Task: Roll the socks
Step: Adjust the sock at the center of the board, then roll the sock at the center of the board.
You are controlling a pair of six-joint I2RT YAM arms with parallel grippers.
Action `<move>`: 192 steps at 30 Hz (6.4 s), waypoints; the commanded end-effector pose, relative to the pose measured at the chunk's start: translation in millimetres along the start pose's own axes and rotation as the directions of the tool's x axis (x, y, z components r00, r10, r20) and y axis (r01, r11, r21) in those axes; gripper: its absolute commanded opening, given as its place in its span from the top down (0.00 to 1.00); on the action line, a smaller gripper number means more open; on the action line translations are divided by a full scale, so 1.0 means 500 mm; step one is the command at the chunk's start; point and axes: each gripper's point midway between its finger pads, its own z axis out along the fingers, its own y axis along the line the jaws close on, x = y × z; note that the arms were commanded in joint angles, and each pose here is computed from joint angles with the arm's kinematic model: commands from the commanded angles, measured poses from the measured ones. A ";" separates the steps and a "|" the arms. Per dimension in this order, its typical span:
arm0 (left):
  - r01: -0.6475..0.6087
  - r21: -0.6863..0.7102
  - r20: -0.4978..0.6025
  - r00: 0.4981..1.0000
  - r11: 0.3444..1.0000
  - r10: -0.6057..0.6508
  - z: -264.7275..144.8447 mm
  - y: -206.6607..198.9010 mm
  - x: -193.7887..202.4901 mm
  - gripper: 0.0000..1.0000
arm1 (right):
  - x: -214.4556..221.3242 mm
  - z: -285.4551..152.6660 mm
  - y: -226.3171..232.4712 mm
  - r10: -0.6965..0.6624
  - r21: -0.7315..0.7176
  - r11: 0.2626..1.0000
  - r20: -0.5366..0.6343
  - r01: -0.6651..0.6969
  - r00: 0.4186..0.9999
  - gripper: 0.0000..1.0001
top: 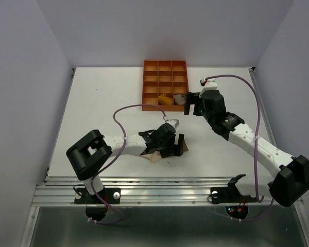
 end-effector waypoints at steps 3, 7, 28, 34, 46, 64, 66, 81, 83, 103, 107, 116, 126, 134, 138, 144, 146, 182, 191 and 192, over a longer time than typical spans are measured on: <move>-0.139 -0.021 -0.112 0.984 0.990 0.135 0.003 -0.027 0.046 0.01 | 0.003 -0.001 0.010 0.060 -0.023 0.998 -0.004 -0.060 0.998 0.00; -0.128 -0.067 0.029 0.991 0.989 0.130 -0.082 -0.061 -0.057 0.01 | 0.003 -0.003 0.006 0.102 -0.004 0.995 -0.006 -0.102 0.995 0.00; 0.503 -0.189 0.209 0.860 0.844 -0.466 -0.180 0.200 -0.003 0.01 | 0.215 -0.046 0.039 0.083 -0.184 0.974 -0.253 -0.132 0.964 0.00; 0.490 -0.291 0.132 0.871 0.822 -0.473 -0.133 0.241 0.027 0.01 | 0.197 -0.045 0.034 0.074 -0.175 0.978 -0.227 -0.116 0.971 0.00; 0.355 -0.453 0.156 0.935 0.818 -0.319 -0.066 0.330 -0.084 0.01 | 0.221 -0.050 0.049 0.013 -0.242 0.967 -0.261 -0.079 0.965 0.00; 0.225 -0.461 0.140 0.974 0.858 -0.180 -0.006 0.362 -0.222 0.02 | 0.407 -0.044 0.082 -0.049 -0.335 0.930 -0.520 -0.151 0.853 0.00; 0.234 -0.448 0.141 0.972 0.863 -0.190 -0.010 0.357 -0.216 0.02 | 0.436 -0.067 0.074 -0.045 -0.324 0.930 -0.565 -0.171 0.824 0.00; 0.286 -0.458 0.205 0.955 0.842 -0.213 -0.020 0.368 -0.257 0.02 | 0.503 -0.214 0.212 -0.141 -0.481 0.836 -0.655 -0.265 0.742 0.00; 0.310 -0.481 0.240 0.946 0.820 -0.217 -0.037 0.392 -0.290 0.02 | 0.507 -0.229 0.255 -0.183 -0.541 0.798 -0.638 -0.266 0.748 0.00; 0.484 -0.381 0.514 0.819 0.787 -0.255 -0.290 0.359 -0.400 0.01 | 0.143 -0.134 0.219 -0.217 -0.285 0.935 0.013 0.212 0.976 0.00; 0.525 -0.311 0.533 0.787 0.792 -0.312 -0.334 0.333 -0.319 0.01 | -0.049 -0.120 0.167 -0.136 -0.169 0.969 0.251 0.182 0.958 0.00; 0.561 -0.135 0.399 0.785 0.816 -0.474 -0.324 0.240 -0.114 0.01 | -0.244 -0.064 0.218 -0.410 -0.326 0.668 0.588 0.668 0.697 0.00; 0.611 -0.017 0.247 0.769 0.791 -0.589 -0.233 0.124 -0.020 0.01 | 0.219 -0.139 0.186 -0.676 -0.632 -0.284 0.665 0.721 0.317 0.00; 0.569 -0.064 0.211 0.810 0.820 -0.547 -0.152 0.100 -0.059 0.01 | 0.397 -0.235 0.210 -0.566 -0.590 -0.465 0.771 0.660 0.290 0.00; 0.523 -0.104 0.197 0.844 0.846 -0.498 -0.121 0.098 -0.077 0.01 | 0.439 -0.248 0.225 -0.551 -0.582 -0.510 0.786 0.633 0.280 0.00; 0.514 -0.216 0.128 0.858 0.830 -0.498 -0.075 0.139 -0.046 0.01 | 0.482 -0.248 0.250 -0.534 -0.570 -0.518 0.798 0.637 0.279 0.00; 0.518 -0.222 0.100 0.855 0.826 -0.510 -0.062 0.151 -0.033 0.01 | 0.484 -0.246 0.262 -0.519 -0.560 -0.520 0.807 0.645 0.283 0.00; 0.448 -0.192 0.035 0.893 0.874 -0.450 -0.053 0.156 -0.035 0.01 | 0.530 -0.233 0.274 -0.678 -0.776 -0.495 0.627 0.392 0.384 0.99; 0.444 -0.169 0.167 0.893 0.880 -0.419 -0.127 0.152 -0.075 0.01 | 0.541 -0.285 0.247 -0.778 -0.900 -0.419 0.423 0.118 0.465 0.99; 0.458 -0.172 0.180 0.885 0.872 -0.430 -0.133 0.155 -0.074 0.01 | 0.541 -0.287 0.248 -0.773 -0.905 -0.415 0.405 0.095 0.488 0.99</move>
